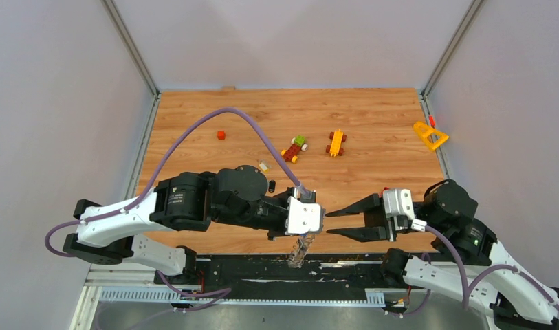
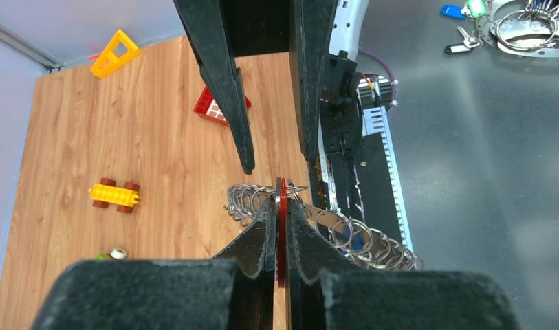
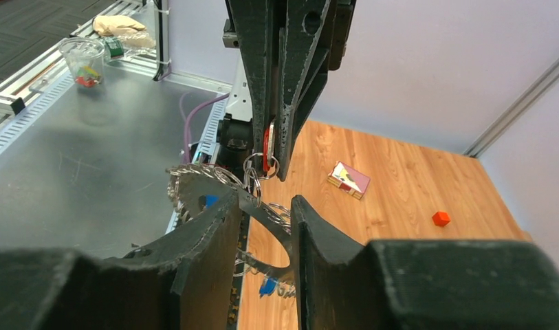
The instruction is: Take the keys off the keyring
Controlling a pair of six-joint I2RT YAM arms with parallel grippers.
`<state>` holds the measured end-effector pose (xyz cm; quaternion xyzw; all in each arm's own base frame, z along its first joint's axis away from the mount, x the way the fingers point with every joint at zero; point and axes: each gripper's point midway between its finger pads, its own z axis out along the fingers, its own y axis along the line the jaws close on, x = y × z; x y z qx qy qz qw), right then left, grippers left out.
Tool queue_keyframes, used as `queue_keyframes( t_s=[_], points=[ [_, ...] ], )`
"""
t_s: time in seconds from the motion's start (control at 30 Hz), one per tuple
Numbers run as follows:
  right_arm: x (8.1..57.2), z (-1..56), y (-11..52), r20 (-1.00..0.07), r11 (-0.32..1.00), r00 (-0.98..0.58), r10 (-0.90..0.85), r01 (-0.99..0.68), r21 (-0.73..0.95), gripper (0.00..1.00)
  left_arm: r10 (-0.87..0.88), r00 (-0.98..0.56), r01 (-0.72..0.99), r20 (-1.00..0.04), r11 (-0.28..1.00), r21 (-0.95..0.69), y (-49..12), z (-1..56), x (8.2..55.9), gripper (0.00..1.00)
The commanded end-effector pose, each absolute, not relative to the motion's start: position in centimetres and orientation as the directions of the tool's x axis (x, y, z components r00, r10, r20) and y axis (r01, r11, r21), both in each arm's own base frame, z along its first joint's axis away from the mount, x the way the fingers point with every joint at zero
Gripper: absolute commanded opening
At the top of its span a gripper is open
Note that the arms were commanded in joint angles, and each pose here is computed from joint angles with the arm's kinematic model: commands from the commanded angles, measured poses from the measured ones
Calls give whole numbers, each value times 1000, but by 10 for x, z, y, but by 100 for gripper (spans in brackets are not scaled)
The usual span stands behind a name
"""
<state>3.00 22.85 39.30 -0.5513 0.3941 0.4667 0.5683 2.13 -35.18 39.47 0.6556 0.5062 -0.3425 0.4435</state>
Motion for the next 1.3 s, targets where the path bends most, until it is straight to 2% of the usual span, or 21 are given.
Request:
queue_keyframes(
  t_s=[0.0,0.13,0.57,0.63,0.73,0.83,1.13,1.27],
  points=[
    [27,388,237,-974,-91,210,87,-972,-218,34,271,275,961,-923,-97,258,-353,420,18,0],
    [25,385,242,-978,-117,192,81,-973,-201,33,271,273,962,-923,-97,256,-353,420,18,0],
    [23,387,239,-978,-115,185,101,-974,-196,13,279,273,962,-921,-93,257,-353,417,19,0],
    [21,389,238,-976,-119,185,111,-973,-198,13,281,273,962,-920,-93,257,-353,416,19,0],
    [20,389,238,-976,-123,184,115,-972,-198,19,285,273,962,-919,-93,257,-353,415,19,0],
    [20,390,238,-976,-126,185,118,-972,-199,21,287,273,962,-918,-93,257,-354,415,19,0],
    [21,391,240,-975,-123,185,121,-972,-200,20,297,268,963,-917,-106,247,-356,409,17,0],
    [20,391,239,-975,-123,185,124,-972,-201,15,302,267,963,-915,-107,246,-357,407,17,0]
  ],
)
